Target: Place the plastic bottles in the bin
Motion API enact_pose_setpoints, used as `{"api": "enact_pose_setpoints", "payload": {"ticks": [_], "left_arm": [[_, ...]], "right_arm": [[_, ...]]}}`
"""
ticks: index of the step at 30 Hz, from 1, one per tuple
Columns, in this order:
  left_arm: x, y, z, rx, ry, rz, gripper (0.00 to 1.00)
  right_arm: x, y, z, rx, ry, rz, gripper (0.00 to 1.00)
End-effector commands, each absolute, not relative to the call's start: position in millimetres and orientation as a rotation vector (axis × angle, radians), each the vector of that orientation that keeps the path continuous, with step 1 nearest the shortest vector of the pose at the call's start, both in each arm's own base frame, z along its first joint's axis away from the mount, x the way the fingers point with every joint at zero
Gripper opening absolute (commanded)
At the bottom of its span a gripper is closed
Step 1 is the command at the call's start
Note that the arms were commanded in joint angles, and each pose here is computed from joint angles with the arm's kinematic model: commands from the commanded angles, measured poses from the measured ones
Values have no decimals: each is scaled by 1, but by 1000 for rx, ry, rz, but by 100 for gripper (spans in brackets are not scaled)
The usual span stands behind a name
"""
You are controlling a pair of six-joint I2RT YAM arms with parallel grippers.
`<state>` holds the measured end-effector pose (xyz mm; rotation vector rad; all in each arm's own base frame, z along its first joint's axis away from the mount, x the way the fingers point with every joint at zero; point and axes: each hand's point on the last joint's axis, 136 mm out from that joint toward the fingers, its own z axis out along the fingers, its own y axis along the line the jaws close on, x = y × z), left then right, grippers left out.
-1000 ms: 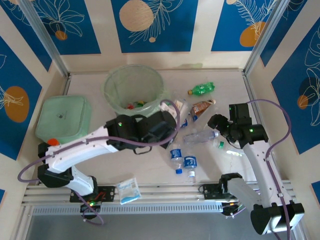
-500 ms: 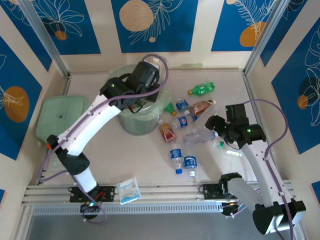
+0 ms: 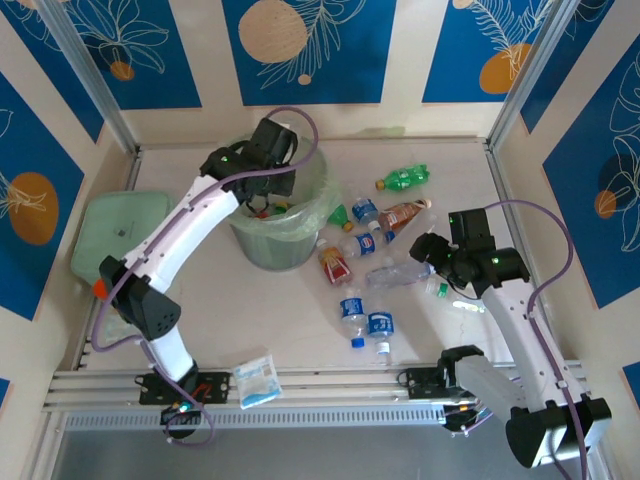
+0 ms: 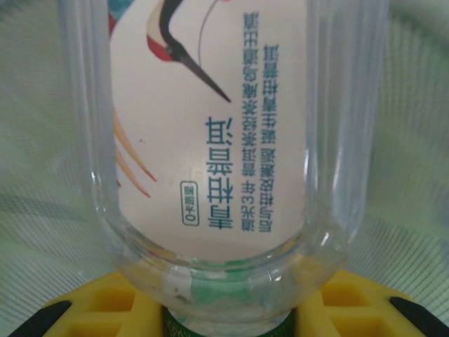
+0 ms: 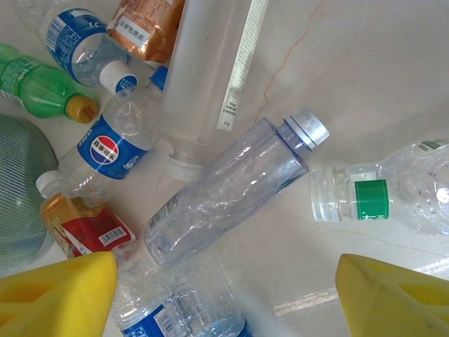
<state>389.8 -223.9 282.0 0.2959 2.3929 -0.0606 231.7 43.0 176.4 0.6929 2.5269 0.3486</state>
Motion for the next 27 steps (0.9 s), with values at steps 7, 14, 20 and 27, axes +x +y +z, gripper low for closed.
{"api": "enact_pose_setpoints", "payload": {"ticks": [7, 14, 20, 27], "left_arm": [[388, -222, 302, 277, 2313, -151, 57], [384, -215, 320, 269, 2260, -150, 99], [367, -214, 363, 292, 2133, -262, 99], [313, -250, 372, 461, 2061, -506, 99]], "right_arm": [[233, 44, 181, 704, 2515, 342, 82], [235, 45, 189, 685, 2502, 345, 82], [238, 44, 201, 632, 2478, 333, 83], [249, 28, 207, 666, 2462, 299, 83]]}}
